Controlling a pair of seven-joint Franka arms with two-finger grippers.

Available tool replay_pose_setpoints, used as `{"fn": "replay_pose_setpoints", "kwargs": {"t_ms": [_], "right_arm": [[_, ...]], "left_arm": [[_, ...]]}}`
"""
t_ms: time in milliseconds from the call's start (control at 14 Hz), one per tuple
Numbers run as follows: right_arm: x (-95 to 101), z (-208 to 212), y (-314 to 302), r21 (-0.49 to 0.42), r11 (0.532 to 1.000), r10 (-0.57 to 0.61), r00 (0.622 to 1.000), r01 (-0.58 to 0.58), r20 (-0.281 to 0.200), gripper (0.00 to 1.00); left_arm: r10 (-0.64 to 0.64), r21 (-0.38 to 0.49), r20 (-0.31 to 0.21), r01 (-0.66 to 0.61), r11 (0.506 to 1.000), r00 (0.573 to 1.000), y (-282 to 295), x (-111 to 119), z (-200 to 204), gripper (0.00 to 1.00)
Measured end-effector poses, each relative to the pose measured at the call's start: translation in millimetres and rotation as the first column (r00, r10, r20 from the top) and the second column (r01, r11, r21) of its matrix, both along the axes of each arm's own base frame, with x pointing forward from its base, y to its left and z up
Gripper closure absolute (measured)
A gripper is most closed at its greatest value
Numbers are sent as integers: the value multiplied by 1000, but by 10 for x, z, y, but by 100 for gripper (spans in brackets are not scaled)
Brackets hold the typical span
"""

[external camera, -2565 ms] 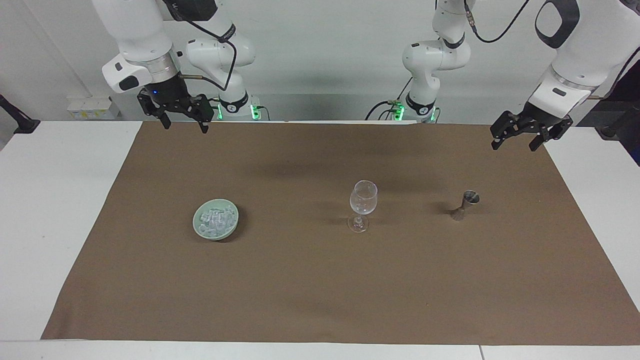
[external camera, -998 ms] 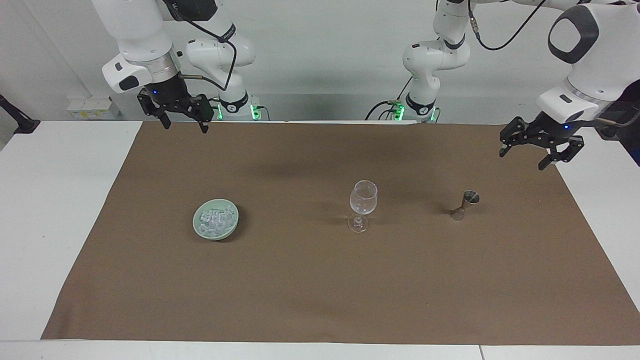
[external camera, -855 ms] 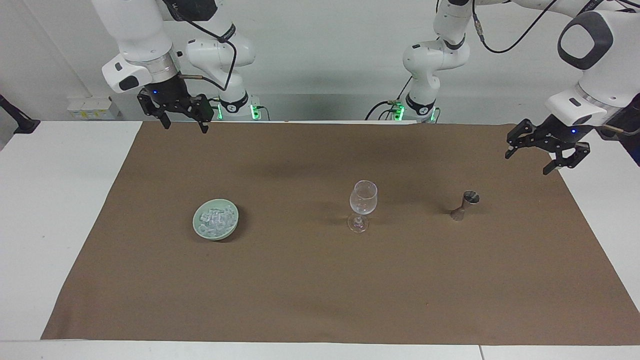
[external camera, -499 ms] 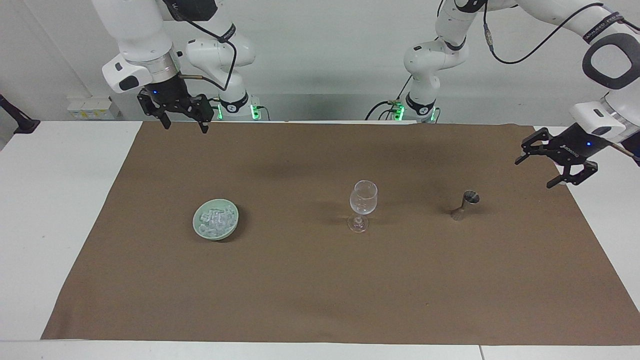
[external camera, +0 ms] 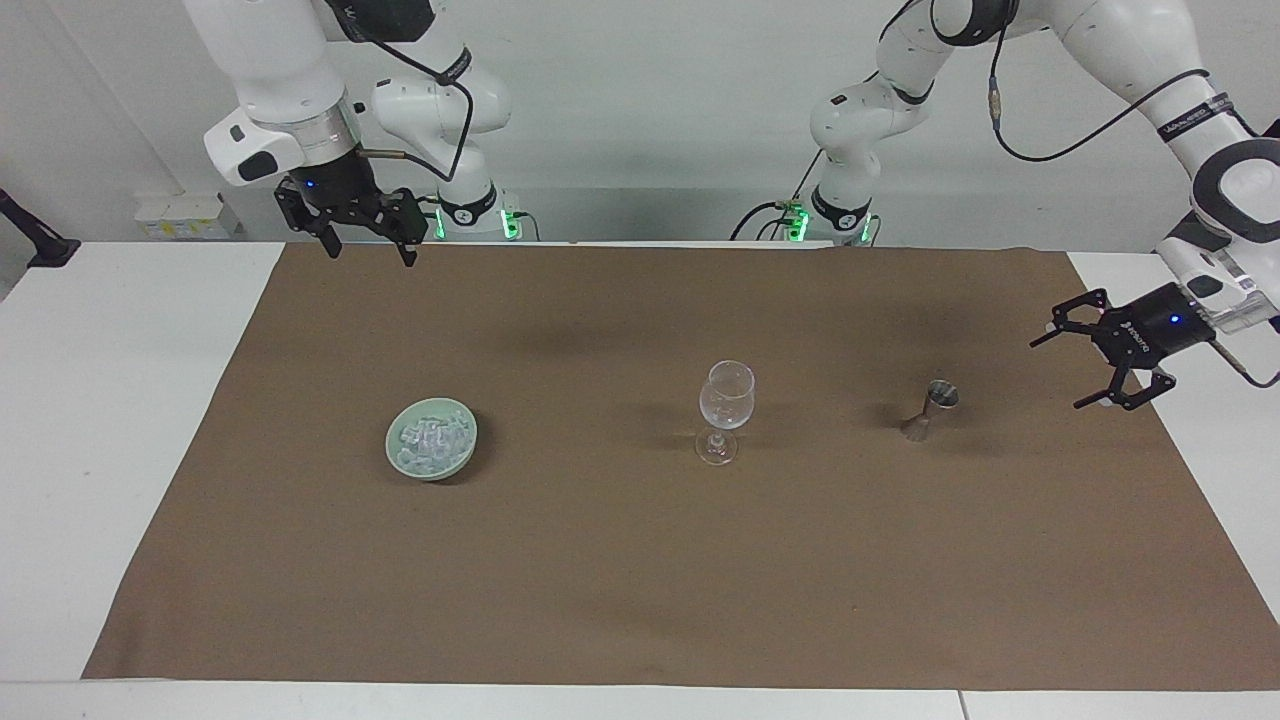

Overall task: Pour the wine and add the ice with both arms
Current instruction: 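Reach the left gripper to the small dark metal cup and grasp it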

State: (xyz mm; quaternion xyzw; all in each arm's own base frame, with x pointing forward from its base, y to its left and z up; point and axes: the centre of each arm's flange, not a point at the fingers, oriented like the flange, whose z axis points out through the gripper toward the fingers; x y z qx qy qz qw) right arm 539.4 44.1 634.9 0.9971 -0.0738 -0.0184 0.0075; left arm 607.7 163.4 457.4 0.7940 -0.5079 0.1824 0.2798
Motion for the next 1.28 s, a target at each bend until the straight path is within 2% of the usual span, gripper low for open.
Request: {"fn": "replay_pose_setpoints", "kwargs": {"t_ms": [214, 428, 641, 855, 1140, 1283], "right_arm": [[0, 0, 0, 0, 1000, 0, 1000, 0, 0, 0], [0, 0, 0, 0, 1000, 0, 1000, 0, 0, 0], [0, 0, 0, 0, 1000, 0, 1000, 0, 0, 0], [0, 0, 0, 0, 1000, 0, 1000, 0, 0, 0], [0, 0, 0, 0, 1000, 0, 1000, 0, 0, 0], [0, 0, 0, 0, 1000, 0, 1000, 0, 0, 0]], "left_arm": [[-48, -131, 57, 55, 990, 997, 105, 21, -384, 0], [-80, -253, 74, 97, 963, 994, 91, 51, -844, 0], [-127, -369, 89, 151, 917, 988, 102, 10, -1347, 0], [-133, -467, 153, 190, 864, 979, 135, -26, -1759, 0], [-106, -574, 227, 221, 789, 968, 146, -79, -2048, 0], [-94, -620, 243, 229, 750, 965, 100, -102, -2199, 0]]}}
